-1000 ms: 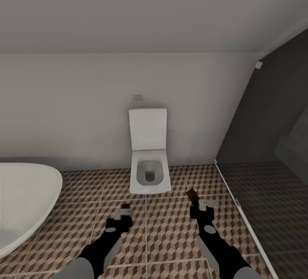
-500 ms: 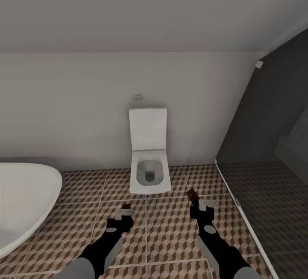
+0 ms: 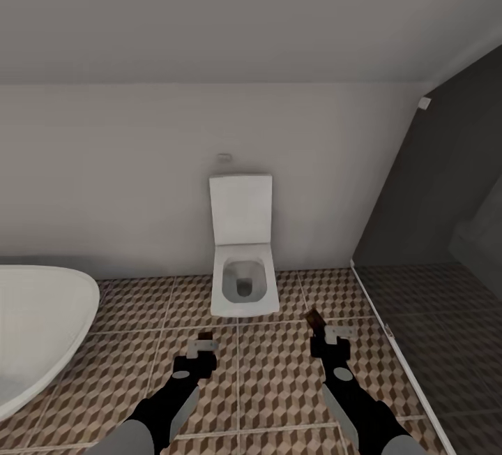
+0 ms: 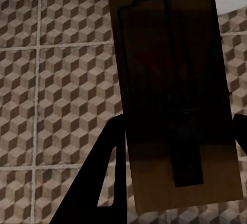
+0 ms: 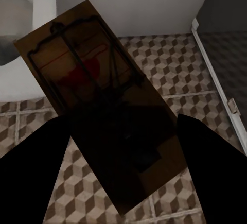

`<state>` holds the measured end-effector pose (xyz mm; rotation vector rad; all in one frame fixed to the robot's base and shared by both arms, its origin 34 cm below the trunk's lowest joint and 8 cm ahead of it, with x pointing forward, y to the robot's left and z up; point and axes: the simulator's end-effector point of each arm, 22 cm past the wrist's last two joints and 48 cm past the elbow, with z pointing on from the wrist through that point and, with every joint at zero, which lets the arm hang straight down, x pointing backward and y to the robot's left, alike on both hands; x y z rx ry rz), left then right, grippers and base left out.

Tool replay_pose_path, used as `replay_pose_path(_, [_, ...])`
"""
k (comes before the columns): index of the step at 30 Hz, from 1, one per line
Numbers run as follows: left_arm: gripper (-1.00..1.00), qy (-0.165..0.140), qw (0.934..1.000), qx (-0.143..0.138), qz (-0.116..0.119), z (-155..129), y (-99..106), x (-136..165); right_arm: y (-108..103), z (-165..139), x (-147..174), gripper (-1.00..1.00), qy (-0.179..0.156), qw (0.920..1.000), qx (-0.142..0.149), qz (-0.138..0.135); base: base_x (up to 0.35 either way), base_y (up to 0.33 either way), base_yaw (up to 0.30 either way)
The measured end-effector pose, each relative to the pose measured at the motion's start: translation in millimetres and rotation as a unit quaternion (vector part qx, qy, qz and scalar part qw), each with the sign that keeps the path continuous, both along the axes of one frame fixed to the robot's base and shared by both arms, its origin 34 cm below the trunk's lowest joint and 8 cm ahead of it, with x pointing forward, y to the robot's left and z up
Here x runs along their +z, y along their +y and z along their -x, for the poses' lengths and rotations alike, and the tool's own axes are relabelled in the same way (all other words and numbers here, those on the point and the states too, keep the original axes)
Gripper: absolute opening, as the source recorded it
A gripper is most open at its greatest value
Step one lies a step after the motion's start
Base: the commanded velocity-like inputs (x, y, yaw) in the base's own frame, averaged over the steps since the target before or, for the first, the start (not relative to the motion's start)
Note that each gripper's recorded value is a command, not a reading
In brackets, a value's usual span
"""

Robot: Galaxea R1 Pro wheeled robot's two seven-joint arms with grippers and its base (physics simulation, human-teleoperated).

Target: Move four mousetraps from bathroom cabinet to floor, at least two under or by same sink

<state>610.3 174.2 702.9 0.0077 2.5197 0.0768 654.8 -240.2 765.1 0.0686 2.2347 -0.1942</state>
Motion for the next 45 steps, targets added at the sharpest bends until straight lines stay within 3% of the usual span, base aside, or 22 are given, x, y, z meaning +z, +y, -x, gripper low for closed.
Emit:
replay_pose_path(7, [-1.0,0.0,1.0,0.001,0.0,-2.6,1.0,-5.8,-1.5,1.1,-10.4,-1.0,0.014,0.9999,0.002,0.002,0.0,0.0,0.0])
replay_pose_path(45, [-1.0,-0.001,1.0,0.001,0.0,-13.8,0.3,-43.3,0.2,-8.9,-49.3,-1.0,0.017,0.9998,0.002,0.002,0.0,0.0,0.0])
